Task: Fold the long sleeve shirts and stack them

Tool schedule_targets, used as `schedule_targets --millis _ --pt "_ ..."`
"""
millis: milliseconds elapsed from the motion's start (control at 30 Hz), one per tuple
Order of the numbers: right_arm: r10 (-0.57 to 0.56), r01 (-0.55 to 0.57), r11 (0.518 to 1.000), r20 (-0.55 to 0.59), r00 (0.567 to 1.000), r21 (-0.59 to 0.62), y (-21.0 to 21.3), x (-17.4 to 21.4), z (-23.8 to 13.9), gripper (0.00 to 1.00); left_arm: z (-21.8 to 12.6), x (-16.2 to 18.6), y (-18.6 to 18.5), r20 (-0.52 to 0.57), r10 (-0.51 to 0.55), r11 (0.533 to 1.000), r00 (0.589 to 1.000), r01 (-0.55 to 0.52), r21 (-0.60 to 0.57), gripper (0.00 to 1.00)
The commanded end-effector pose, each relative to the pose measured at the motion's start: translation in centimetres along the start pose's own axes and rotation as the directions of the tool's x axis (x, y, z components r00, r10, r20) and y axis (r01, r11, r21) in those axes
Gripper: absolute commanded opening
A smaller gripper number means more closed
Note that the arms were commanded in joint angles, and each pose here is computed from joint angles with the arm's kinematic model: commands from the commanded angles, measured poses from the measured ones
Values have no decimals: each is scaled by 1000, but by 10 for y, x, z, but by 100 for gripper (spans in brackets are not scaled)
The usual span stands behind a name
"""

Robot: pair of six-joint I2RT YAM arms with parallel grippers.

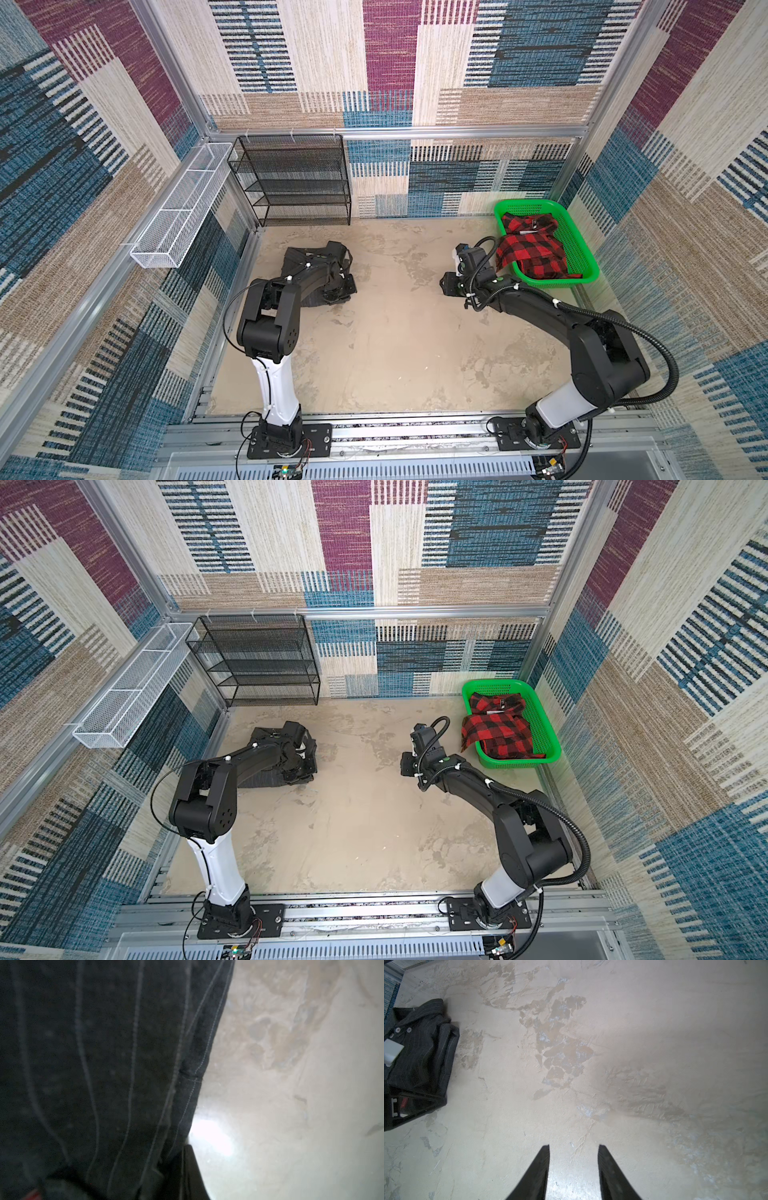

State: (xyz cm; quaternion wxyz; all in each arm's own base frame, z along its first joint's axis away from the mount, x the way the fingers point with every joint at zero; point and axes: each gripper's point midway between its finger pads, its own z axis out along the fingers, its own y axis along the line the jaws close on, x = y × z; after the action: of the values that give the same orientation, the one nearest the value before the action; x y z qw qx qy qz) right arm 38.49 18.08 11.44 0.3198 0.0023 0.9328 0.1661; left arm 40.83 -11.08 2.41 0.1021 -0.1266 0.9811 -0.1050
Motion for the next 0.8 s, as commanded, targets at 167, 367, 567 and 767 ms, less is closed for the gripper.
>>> schedule_targets --millis 167,367,567,767 --pt "14 -14 1000 11 1000 0 2 -5 0 42 0 -24 45 -15 25 995 1000 -26 -99 0" --pt "21 -21 1000 25 999 3 1 -6 -4 42 0 -37 57 -19 -2 995 1000 0 -101 0" --pt "16 -16 1000 23 1000 6 -1 -3 -3 42 -11 -46 60 4 -4 992 1000 5 -124 13" --pt "10 -11 1000 93 996 10 -4 -11 -10 61 -65 -49 35 100 23 999 995 -18 -48 81"
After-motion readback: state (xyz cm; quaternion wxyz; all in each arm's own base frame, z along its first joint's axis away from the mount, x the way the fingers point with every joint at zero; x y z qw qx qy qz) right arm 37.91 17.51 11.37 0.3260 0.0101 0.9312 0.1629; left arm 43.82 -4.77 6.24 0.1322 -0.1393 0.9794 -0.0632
